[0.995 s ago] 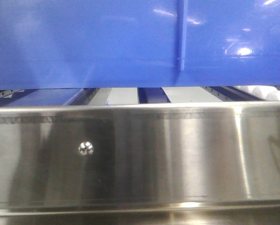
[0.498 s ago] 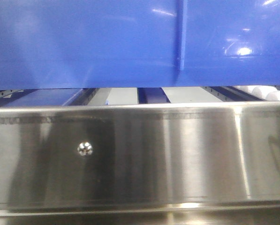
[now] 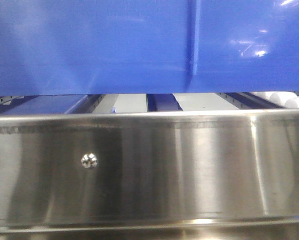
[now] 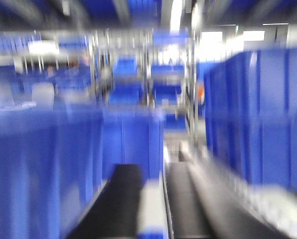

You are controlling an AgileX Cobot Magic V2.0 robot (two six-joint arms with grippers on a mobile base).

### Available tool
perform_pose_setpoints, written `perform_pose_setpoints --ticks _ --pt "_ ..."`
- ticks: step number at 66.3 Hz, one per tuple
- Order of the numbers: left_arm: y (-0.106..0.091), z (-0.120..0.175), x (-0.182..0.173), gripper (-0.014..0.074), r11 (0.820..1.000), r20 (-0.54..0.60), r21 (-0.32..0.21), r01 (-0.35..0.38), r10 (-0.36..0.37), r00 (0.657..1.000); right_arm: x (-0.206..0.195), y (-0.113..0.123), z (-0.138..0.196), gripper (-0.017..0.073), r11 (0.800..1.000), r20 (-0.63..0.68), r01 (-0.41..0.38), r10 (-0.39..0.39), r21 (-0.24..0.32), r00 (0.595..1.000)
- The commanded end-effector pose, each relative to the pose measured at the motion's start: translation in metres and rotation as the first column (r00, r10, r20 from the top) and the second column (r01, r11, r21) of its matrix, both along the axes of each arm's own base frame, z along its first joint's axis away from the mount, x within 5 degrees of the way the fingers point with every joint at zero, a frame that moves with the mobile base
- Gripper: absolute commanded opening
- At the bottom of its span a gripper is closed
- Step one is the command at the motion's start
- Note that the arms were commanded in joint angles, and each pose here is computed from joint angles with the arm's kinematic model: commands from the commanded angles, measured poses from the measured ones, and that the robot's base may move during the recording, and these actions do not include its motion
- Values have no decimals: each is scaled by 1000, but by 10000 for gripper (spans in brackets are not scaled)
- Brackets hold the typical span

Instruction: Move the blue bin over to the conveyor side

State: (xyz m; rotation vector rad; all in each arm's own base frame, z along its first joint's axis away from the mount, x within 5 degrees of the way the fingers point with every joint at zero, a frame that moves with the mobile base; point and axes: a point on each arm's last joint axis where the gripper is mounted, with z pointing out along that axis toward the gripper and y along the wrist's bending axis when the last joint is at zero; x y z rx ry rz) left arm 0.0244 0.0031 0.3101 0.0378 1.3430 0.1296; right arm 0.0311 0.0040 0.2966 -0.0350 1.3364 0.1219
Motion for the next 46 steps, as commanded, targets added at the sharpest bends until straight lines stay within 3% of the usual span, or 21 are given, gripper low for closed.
perform_pose_setpoints --ticks 1,5,12,25,36,46 --pt "2 31 -12 105 1000 -18 1 -16 16 1000 -15 -1 27 258 1000 65 -4 4 1 998" --pt "2 46 -17 186 1000 -46 -4 -25 25 999 -19 -1 44 389 1000 79 -7 7 0 997" --pt "4 73 -19 335 1000 -89 -12 -29 28 996 -19 -1 69 542 1000 98 -8 8 2 995" --pt "5 107 -8 491 999 -212 -23 -30 25 977 -3 2 90 552 999 65 -54 54 0 996" --pt "3 124 1 506 999 -237 -44 20 -29 971 12 7 99 552 992 -27 -128 128 -2 991" --pt "0 134 11 505 996 -314 -72 50 -71 947 26 17 117 552 974 -187 -227 225 8 956"
